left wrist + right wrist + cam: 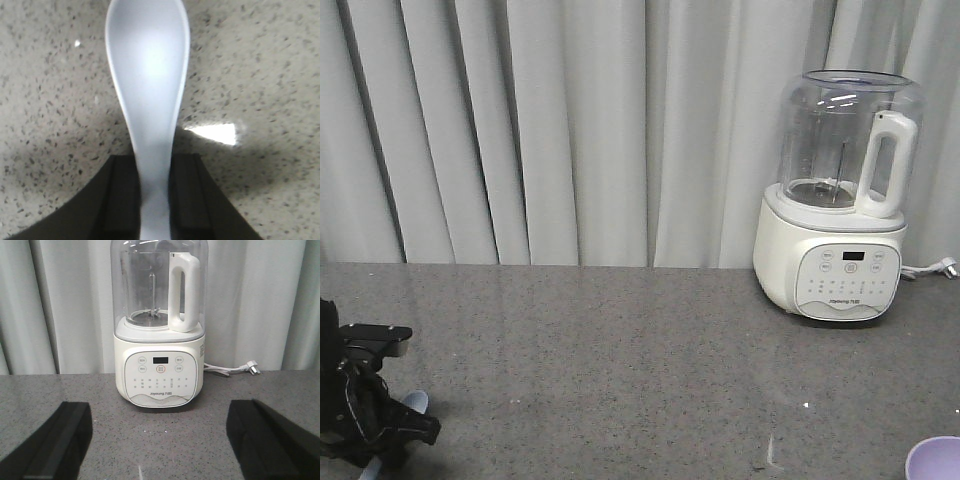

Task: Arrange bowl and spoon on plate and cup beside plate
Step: 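Lift the spoon with the left gripper and grasp the lavender bowl rim with the right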

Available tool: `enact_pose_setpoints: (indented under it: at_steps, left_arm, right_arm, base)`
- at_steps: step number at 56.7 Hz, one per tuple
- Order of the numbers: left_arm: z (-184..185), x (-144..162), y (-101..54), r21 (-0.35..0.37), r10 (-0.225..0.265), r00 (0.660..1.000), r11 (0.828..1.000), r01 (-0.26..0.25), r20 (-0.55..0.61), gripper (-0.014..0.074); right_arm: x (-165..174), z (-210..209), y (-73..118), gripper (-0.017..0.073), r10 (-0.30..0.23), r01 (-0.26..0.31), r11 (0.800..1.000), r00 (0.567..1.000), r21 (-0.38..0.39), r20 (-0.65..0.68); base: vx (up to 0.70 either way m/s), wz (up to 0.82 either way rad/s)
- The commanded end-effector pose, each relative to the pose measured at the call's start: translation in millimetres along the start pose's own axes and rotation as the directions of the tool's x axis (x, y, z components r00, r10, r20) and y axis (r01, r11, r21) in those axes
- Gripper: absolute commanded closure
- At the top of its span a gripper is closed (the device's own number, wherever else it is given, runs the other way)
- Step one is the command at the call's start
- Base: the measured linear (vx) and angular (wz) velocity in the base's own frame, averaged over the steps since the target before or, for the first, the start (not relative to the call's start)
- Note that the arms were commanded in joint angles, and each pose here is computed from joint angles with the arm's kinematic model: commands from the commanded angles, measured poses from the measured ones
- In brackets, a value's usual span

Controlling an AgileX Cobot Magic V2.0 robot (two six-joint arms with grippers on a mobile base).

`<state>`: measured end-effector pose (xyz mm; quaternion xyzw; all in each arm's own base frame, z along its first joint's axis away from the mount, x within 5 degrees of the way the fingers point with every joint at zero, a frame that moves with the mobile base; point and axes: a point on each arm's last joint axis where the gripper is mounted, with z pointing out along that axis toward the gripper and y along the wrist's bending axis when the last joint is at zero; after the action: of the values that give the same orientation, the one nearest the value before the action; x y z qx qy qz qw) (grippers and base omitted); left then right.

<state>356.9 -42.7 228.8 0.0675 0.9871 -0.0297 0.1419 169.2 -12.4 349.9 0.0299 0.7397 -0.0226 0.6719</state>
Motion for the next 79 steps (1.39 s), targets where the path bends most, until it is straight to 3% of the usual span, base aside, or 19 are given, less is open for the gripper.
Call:
enact_pose_setpoints:
  at_steps: [1, 11, 19, 24, 31, 41, 50, 68, 79]
  left_arm:
    - [-50, -9, -10.9, 0.016, 0.032, 0.976, 0.999, -0.037, 0.216, 0.0601]
    - [-121, -2, -34.1, 0.055, 0.102, 0.872, 0.988, -0.145, 0.478, 0.0599]
    - [-170, 15, -45.5, 0.050, 0.121, 0.782, 0.980, -0.190, 0.611, 0.0596]
    - [-194, 27, -45.3, 0.041, 0.120, 0.738, 0.980, -0.196, 0.664, 0.0595]
    - [-215, 40, -44.2, 0.024, 0.125, 0.695, 0.979, -0.201, 0.708, 0.0594]
    - [-223, 48, -43.2, 0.009, 0.138, 0.687, 0.979, -0.206, 0.714, 0.0594]
    - [-223, 49, -42.7, 0.000, 0.147, 0.693, 0.978, -0.208, 0.706, 0.0594]
    - [-222, 50, -42.8, 0.004, 0.149, 0.704, 0.978, -0.211, 0.694, 0.0594]
    - [-222, 50, -42.7, 0.002, 0.150, 0.703, 0.978, -0.210, 0.695, 0.0594]
  right_arm:
    - [-19, -2, -0.1, -0.0033, -0.019, 0.019, 1.000, 0.993, 0.002, 0.115]
    - [-19, -3, -0.4, -0.0033, -0.019, 0.019, 1.000, 0.997, 0.004, 0.073]
    - [-28, -7, -1.6, -0.0031, -0.001, 0.003, 1.000, 0.995, 0.016, -0.097]
    - [-38, -7, -3.3, -0.0025, 0.047, -0.035, 0.998, 0.958, 0.049, -0.283]
    - [-45, 1, -9.6, -0.0025, 0.072, -0.017, 0.992, 0.894, 0.127, -0.442]
    - [-28, 16, -31.4, -0.0025, 0.105, 0.064, 0.958, 0.830, 0.280, -0.548]
    - [7, 31, -52.4, -0.0025, 0.192, 0.064, 0.930, 0.754, 0.361, -0.628]
    - [54, 73, -60.3, -0.0025, 0.226, 0.077, 0.936, 0.617, 0.344, -0.754]
    - [76, 92, -57.7, -0.0025, 0.221, 0.046, 0.955, 0.547, 0.293, -0.808]
  base:
    - [0.00, 0.00]
    - [0.00, 0.00]
    - [0.00, 0.00]
    - [0.00, 0.00]
    - [0.00, 0.00]
    - [0.00, 0.00]
    - [0.00, 0.00]
    - [0.00, 0.00]
    - [0.00, 0.00]
